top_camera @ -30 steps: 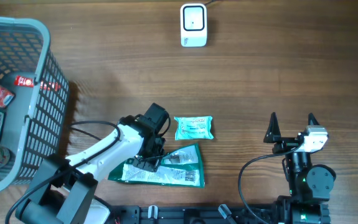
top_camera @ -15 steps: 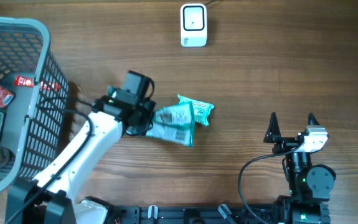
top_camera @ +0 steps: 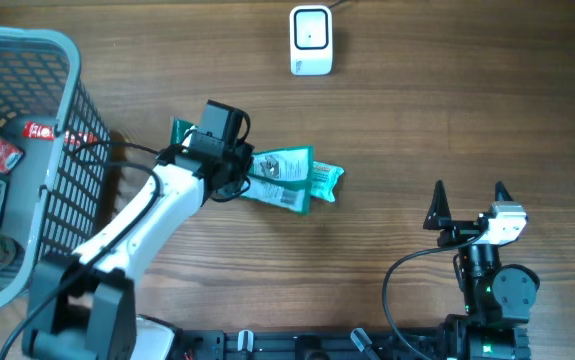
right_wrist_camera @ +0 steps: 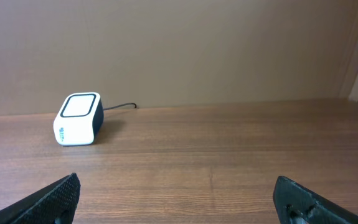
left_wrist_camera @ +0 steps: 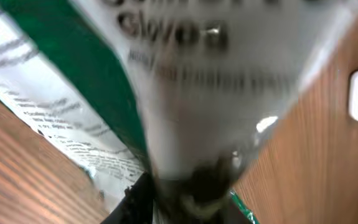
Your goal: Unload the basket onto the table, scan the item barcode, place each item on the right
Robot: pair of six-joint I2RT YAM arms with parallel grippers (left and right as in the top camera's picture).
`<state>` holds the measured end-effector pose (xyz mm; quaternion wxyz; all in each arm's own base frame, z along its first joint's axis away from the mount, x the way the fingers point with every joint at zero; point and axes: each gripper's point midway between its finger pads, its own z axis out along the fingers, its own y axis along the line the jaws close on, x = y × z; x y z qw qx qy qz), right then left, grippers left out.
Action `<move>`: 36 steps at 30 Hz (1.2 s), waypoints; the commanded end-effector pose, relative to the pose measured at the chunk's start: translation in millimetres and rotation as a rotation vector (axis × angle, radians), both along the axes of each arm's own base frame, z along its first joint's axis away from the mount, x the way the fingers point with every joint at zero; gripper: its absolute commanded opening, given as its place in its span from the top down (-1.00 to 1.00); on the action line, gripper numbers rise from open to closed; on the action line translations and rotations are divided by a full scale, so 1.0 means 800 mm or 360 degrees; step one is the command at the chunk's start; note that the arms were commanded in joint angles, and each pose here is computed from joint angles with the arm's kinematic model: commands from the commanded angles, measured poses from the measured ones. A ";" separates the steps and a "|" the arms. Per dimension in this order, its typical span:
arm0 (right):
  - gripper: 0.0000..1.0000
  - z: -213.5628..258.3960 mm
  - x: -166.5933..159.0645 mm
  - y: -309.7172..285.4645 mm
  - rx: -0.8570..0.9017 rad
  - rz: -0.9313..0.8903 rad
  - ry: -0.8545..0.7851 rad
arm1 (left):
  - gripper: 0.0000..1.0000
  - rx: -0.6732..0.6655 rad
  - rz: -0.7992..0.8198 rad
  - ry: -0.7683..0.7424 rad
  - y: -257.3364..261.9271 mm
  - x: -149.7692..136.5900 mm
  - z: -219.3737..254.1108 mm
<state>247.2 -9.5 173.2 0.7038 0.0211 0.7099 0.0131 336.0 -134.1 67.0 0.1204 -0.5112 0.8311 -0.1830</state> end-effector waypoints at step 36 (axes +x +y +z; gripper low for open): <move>-0.99 0.001 0.000 0.003 0.0008 0.0024 -0.0010 | -0.79 0.1328 0.1188 -0.0934 0.396 -0.129 0.358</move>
